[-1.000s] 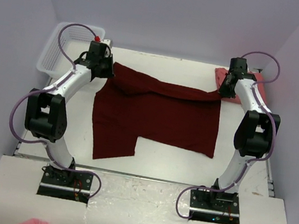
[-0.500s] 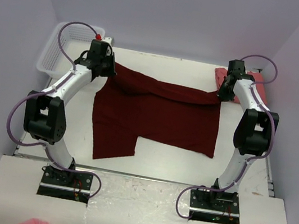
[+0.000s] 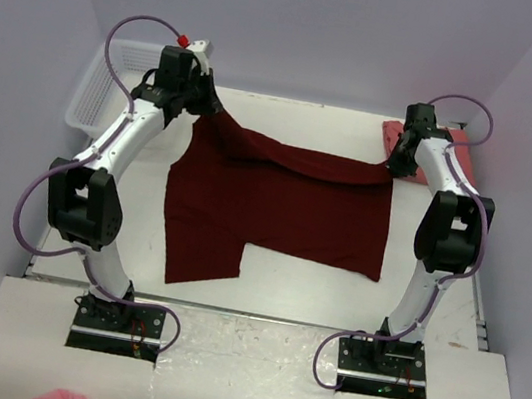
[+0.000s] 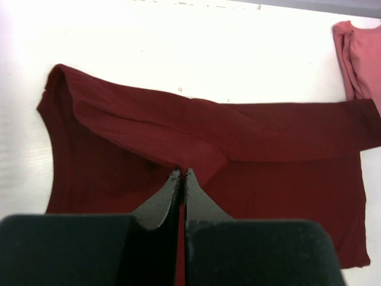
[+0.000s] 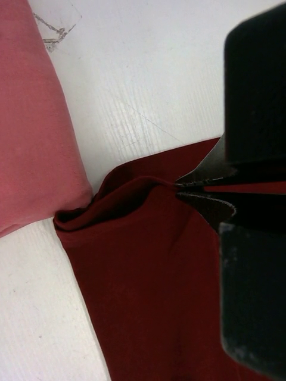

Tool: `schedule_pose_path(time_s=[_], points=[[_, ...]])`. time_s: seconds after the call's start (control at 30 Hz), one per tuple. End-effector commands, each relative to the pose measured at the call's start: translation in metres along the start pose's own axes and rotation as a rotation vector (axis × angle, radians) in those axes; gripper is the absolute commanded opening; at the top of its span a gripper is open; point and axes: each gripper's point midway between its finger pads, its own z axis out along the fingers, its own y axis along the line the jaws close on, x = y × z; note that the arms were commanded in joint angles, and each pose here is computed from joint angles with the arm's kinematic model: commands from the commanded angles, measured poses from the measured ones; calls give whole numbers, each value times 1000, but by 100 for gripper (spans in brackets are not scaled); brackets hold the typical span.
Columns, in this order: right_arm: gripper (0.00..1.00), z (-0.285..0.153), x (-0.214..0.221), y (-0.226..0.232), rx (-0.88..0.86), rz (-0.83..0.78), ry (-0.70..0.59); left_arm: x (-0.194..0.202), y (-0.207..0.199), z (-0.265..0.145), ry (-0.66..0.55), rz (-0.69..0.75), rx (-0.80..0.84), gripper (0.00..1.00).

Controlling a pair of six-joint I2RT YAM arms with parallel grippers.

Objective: Fold and stack the t-shirts
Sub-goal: Fold the flattened tshirt in 1/3 of the way

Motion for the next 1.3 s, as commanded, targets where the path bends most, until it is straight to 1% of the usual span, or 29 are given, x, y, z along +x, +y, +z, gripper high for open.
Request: schedule_pose_path(time_s=[0.0, 0.13, 0.2, 0.23, 0.27, 0.37, 0.5, 0.6, 0.87, 0.93, 1.1, 1.17, 1.2, 1.27], points=[[0, -6, -12, 5, -17, 1, -27, 8, -19, -8, 32, -15, 93, 0], [0, -5, -12, 6, -21, 5, -30, 43, -12, -6, 104, -37, 102, 0], [0, -4, -13, 7, -23, 5, -30, 48, -9, -6, 113, -38, 99, 0], [0, -4, -12, 7, -26, 4, -25, 54, -2, -6, 127, -42, 69, 0], [0, -3, -12, 7, -24, 4, -24, 52, 20, -4, 106, -42, -49, 0], [0, -3, -11, 9, -29, 3, -24, 67, 58, 2, 142, -38, -233, 0], [0, 0, -11, 11, -31, 2, -21, 100, 79, 20, 231, -52, -304, 0], [0, 4, -8, 14, -25, -8, -10, 104, 105, 19, 216, -46, -434, 0], [0, 10, -5, 15, -15, -13, 3, 123, 141, 20, 255, -6, -607, 0], [0, 12, -3, 13, -5, -14, 13, 129, 142, 22, 271, -8, -608, 0], [0, 14, 0, 11, 10, -14, 19, 146, 131, 26, 277, -48, -531, 0], [0, 15, 1, 10, 12, -10, 22, 146, 122, 26, 268, -69, -478, 4], [0, 15, 2, 10, 12, -8, 24, 146, 119, 24, 255, -78, -471, 16], [0, 16, 4, 11, 10, -6, 31, 146, 119, 21, 247, -81, -470, 33]])
